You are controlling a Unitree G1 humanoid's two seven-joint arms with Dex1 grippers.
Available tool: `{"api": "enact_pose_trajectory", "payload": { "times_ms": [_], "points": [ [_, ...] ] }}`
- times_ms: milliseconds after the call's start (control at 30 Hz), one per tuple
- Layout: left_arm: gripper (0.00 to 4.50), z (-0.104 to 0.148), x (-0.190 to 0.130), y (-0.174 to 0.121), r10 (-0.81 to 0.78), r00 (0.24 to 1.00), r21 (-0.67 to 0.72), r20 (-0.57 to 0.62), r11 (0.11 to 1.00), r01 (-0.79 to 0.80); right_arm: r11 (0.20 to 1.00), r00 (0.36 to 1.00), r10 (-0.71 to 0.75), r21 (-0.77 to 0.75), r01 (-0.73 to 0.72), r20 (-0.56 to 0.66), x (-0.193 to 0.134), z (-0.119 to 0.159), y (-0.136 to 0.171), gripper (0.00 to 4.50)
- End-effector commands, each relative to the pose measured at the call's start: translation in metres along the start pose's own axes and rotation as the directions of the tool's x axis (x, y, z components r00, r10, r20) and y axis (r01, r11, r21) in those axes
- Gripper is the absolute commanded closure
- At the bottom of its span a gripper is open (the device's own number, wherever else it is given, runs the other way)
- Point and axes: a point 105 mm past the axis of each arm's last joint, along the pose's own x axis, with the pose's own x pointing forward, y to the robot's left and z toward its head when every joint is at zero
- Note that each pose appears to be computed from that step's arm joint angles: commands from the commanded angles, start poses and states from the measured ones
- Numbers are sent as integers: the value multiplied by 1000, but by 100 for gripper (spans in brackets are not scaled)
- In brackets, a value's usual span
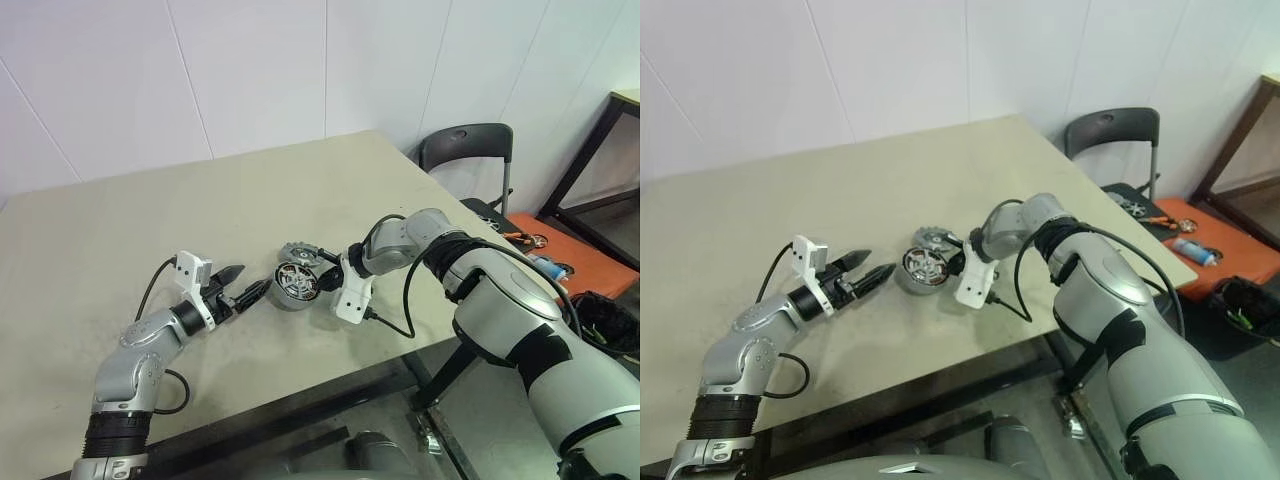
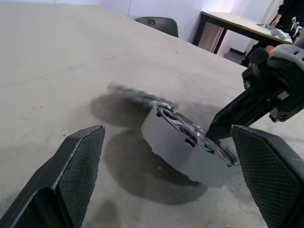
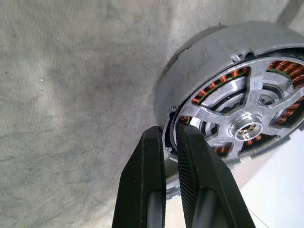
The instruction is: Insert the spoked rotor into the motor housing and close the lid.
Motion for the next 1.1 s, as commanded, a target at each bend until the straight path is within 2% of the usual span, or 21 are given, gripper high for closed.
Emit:
{"api": "enact_pose_trajectory", "payload": {
  "times_ms": [33, 100, 167, 267, 467, 600, 833, 1033, 1100],
  "points": [
    [0, 9, 2, 0, -12, 999, 33, 35, 999, 11, 998, 999, -41, -49, 41, -2, -12, -4, -30, 437],
    [0, 9, 3, 0, -13, 999, 32, 34, 999, 12, 999, 999, -29, 16, 28, 19, -16, -3, -34, 437],
    [0, 8, 3, 1, -14, 999, 31, 34, 999, 13, 987, 998, -21, 162, 11, 61, -20, -2, -40, 437],
    [0, 8, 4, 1, -19, 999, 29, 31, 999, 18, 926, 987, 11, 370, -69, 158, -23, 4, -43, 437],
    [0, 7, 7, 2, -28, 999, 28, 24, 999, 27, 817, 975, 88, 545, -188, 204, -31, 7, -28, 437],
    [0, 6, 8, 2, -29, 999, 27, 18, 999, 29, 753, 953, 151, 594, -283, 263, -38, 21, -19, 437],
    [0, 2, 10, 2, -28, 1000, 25, 14, 999, 28, 658, 934, 228, 663, -357, 277, -40, 30, -11, 437],
    [0, -1, 11, 1, -29, 999, 21, 15, 999, 28, 562, 937, 190, 750, -348, 292, -26, 32, -21, 437],
    [0, -3, 11, -1, -29, 999, 18, 14, 999, 29, 529, 957, 163, 797, -290, 240, -17, 24, -27, 437]
  ]
}}
